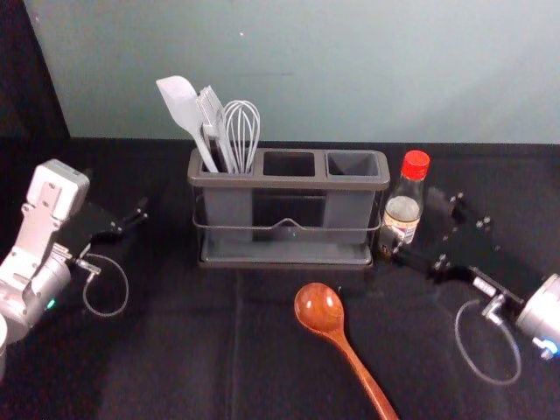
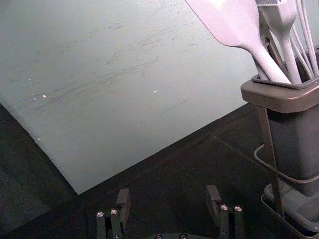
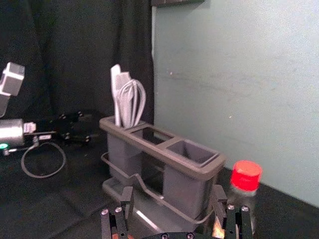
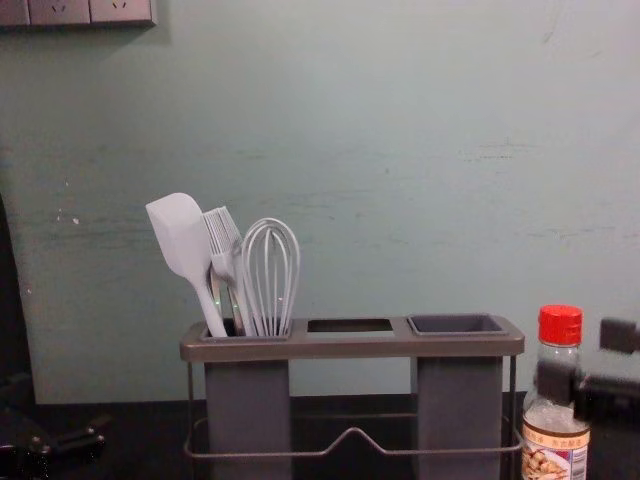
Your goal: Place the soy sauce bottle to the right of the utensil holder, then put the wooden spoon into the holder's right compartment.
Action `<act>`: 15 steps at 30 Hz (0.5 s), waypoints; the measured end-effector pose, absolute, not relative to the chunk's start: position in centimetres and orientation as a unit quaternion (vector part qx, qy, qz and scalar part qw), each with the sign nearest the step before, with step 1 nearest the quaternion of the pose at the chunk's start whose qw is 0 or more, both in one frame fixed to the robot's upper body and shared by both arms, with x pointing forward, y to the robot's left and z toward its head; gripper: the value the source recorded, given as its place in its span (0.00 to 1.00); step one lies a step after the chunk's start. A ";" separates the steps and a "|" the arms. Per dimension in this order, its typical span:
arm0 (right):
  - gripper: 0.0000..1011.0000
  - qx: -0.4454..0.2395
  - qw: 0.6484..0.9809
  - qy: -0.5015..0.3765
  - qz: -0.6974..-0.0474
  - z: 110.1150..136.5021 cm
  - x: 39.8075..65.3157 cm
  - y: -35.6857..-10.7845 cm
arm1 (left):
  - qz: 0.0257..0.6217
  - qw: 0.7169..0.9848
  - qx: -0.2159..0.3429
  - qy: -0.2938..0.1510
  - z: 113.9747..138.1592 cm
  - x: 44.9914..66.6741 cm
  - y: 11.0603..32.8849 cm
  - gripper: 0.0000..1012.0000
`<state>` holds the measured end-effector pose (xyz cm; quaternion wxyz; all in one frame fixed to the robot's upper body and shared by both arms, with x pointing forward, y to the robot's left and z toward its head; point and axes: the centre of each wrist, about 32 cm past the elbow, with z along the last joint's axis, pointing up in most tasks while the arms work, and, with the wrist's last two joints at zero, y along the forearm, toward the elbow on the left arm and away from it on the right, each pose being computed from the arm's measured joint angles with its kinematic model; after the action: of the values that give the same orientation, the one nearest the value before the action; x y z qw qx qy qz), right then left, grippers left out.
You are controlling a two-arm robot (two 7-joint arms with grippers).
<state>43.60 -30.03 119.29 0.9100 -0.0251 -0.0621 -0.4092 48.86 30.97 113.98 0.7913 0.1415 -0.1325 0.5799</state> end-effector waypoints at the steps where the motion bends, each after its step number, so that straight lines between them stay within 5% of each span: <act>1: 0.99 -0.026 0.911 -0.060 -0.408 119.1 43.5 -29.9 | 0.580 0.791 0.141 -0.132 114.0 48.9 31.0 0.99; 15: 0.99 -0.058 0.921 -0.027 -0.385 116.5 42.2 -26.8 | 0.580 0.791 0.141 -0.132 114.0 48.9 31.0 0.99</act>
<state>42.19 -26.78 116.53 0.9208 -0.0584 -0.0268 -0.3846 48.86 30.97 113.98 0.7913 0.1415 -0.1324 0.5799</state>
